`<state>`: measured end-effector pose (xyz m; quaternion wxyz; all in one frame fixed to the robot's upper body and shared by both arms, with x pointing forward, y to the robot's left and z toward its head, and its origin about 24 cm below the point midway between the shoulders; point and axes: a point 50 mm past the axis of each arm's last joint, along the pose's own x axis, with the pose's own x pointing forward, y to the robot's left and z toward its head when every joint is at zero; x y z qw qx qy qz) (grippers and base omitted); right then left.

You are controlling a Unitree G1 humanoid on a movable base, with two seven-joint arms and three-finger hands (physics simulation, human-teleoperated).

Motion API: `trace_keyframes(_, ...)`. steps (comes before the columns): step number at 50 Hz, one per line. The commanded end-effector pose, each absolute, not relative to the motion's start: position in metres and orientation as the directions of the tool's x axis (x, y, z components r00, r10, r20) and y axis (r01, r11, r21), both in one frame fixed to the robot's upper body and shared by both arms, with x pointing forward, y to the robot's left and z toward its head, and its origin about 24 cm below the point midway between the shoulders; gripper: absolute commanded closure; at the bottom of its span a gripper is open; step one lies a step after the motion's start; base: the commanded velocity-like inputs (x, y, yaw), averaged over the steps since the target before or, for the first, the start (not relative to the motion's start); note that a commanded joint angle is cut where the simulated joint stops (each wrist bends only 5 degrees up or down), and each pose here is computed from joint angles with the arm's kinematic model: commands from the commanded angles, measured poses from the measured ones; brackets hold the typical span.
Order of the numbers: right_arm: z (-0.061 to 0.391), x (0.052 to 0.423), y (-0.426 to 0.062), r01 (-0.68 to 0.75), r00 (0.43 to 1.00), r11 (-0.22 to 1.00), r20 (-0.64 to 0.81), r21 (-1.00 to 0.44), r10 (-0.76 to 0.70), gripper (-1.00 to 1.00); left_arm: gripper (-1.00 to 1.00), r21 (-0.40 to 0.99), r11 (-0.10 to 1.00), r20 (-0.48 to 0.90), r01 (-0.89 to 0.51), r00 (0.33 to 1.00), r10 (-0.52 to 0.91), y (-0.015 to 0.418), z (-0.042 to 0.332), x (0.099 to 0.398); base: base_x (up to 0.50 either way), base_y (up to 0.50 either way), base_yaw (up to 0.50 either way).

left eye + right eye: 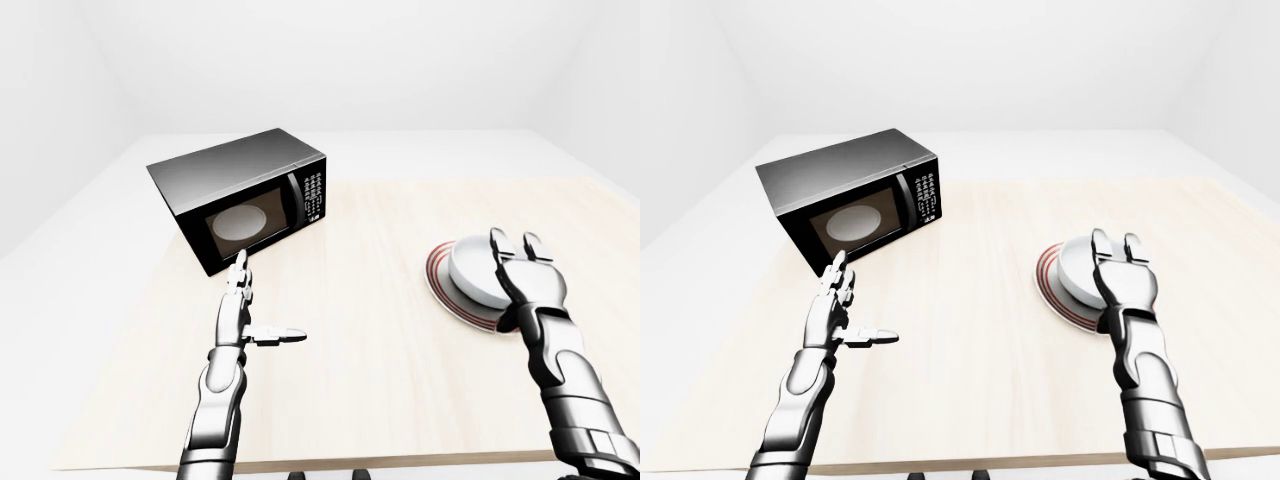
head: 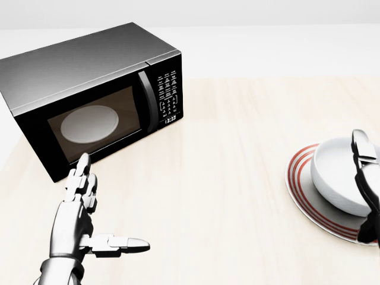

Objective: Pick up the white bowl and put it on the plate.

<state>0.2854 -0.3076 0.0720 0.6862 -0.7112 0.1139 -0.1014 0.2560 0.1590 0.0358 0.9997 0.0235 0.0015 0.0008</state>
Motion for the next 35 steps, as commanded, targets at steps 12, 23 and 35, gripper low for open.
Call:
trace_keyframes(12, 0.194, 0.262, -0.274, 0.198, 0.957, -0.023, 0.198, -0.98, -0.211, -1.0, -1.0, 0.047, 0.999, -0.003, -0.001, 1.0, 0.001, 0.159, 0.036, 0.256, 0.0, 0.0, 0.0)
trace_keyframes(23, 0.27, 0.242, -0.264, 0.361, 0.92, -0.042, 0.363, -0.932, -0.148, -1.0, -1.0, 0.048, 0.999, -0.002, 0.001, 1.0, -0.001, 0.158, 0.036, 0.256, 0.0, 0.0, 0.0)
trace_keyframes(35, 0.351, 0.208, -0.233, 0.614, 0.789, -0.085, 0.611, -0.785, 0.063, -1.0, -1.0, 0.047, 0.999, -0.002, 0.001, 1.0, -0.001, 0.159, 0.034, 0.256, 0.0, 0.0, 0.0)
